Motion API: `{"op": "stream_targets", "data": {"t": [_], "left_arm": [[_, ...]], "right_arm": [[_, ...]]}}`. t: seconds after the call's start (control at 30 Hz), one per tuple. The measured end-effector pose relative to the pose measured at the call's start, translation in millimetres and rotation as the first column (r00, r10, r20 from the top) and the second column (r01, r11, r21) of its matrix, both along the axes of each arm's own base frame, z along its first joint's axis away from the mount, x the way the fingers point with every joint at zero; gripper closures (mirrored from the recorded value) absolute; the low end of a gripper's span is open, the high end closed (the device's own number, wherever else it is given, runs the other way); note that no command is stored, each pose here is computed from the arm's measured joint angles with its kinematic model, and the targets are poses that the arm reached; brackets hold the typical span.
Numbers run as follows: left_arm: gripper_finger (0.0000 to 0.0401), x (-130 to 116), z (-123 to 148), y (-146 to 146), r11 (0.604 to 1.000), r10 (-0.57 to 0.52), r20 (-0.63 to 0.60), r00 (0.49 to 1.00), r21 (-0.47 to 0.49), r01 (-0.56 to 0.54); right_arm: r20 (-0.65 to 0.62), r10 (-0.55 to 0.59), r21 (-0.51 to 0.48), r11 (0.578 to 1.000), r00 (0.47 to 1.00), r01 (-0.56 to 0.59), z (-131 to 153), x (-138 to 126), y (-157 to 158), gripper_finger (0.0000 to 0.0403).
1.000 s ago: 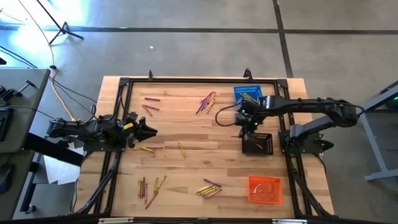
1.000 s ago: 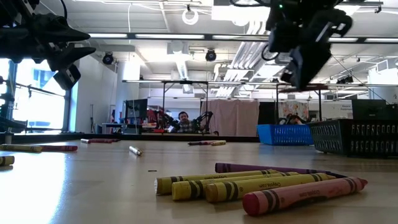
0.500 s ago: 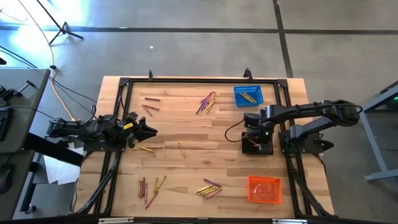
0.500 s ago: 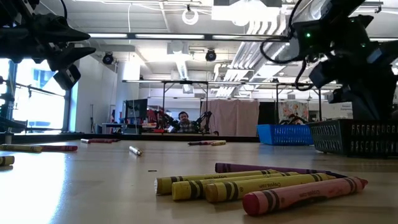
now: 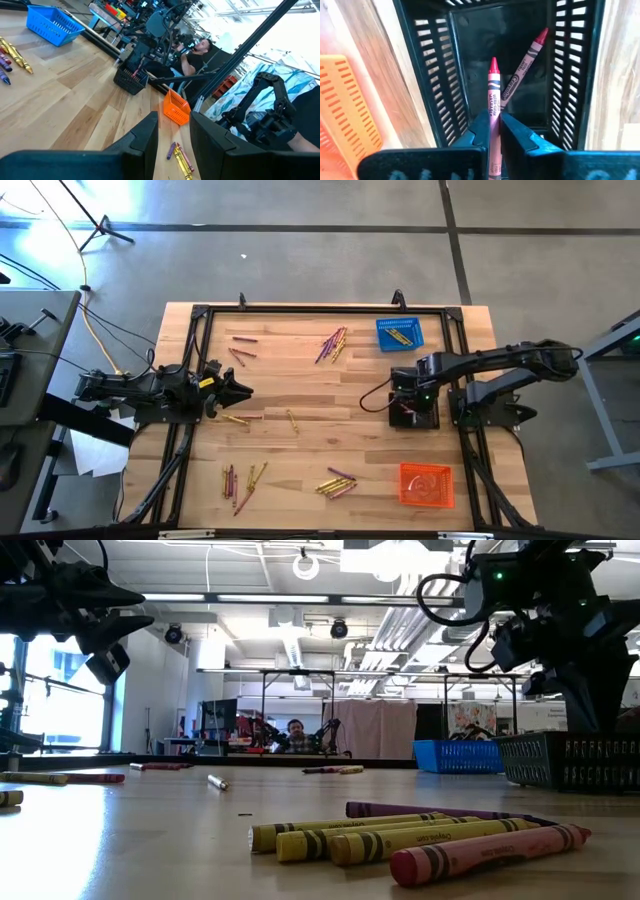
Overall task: Sort crayons
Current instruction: Put the red crayon into the black bin, then put the yellow crayon into the blue bin
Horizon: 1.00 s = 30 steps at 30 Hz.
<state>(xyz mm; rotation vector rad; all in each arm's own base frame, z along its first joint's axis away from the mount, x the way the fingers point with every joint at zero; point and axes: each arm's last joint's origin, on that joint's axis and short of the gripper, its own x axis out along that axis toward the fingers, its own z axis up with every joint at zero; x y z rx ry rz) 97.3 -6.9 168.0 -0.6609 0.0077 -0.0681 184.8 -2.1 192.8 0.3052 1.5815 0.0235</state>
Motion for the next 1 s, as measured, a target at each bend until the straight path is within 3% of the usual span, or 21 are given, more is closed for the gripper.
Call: {"op": "stream_targets", "data": {"t": [0.23,0.63,0.87,1.0], "left_arm": [[0.0302,0.0,0.0,0.0,1.0,-0.001,0.0,1.0,0.0,0.001],[0.0302,0.0,0.1,0.0,1.0,0.0,0.0,1.0,0.0,0.0],[0.0302,0.0,0.0,0.0,1.0,0.0,0.0,1.0,0.0,0.0],[0.0302,0.0,0.0,0.0,1.0,0.0,0.0,1.0,0.0,0.0]], "right_arm": [[0.016,-0.076,-0.013,0.997,0.997,0.076,-0.2,3.3,1.8,0.0376],[0.063,-0.201,-0.018,0.979,0.978,0.203,1.7,10.5,1.1,0.0313],[0.284,-0.232,0.029,0.972,0.93,0.233,33.2,38.3,0.1,0.032],[0.488,-0.223,0.03,0.97,0.844,0.239,48.4,60.0,1.9,0.0324]]}}
